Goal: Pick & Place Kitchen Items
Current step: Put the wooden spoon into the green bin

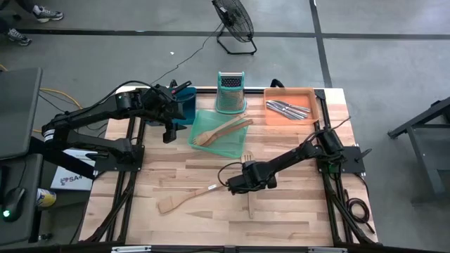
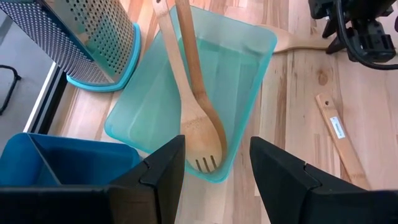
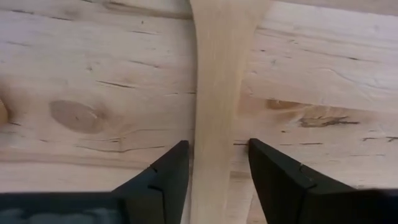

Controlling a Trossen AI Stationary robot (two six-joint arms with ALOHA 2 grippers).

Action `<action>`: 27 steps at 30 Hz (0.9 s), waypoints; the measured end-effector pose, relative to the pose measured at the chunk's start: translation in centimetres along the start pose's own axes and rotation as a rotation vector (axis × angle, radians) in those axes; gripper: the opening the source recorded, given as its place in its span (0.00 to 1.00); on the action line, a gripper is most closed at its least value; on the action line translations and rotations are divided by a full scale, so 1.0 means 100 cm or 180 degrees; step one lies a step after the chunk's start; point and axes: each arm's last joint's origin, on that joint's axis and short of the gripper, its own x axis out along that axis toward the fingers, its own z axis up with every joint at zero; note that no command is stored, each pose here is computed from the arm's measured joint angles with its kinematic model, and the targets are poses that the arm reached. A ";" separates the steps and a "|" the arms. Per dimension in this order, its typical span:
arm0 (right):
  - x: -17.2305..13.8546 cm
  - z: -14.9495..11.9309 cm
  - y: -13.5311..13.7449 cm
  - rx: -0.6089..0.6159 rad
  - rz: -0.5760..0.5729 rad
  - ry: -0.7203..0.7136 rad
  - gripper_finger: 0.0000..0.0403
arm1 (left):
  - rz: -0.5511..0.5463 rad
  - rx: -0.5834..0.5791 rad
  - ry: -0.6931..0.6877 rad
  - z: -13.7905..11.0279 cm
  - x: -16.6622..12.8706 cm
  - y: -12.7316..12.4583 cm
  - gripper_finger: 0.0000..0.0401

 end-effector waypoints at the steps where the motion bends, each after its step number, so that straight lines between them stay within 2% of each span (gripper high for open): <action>1: 0.001 0.000 -0.001 0.0006 -0.0016 0.0008 0.38 | 0.0000 0.0000 0.0001 0.000 0.000 0.000 0.44; 13: 0.001 0.000 -0.003 -0.0017 -0.0069 0.0000 0.17 | 0.0004 -0.0001 -0.0001 0.000 0.000 0.000 0.44; 27: -0.009 -0.003 -0.004 -0.0227 0.0027 0.0103 0.17 | 0.0012 0.0000 -0.0041 0.001 0.000 0.000 0.44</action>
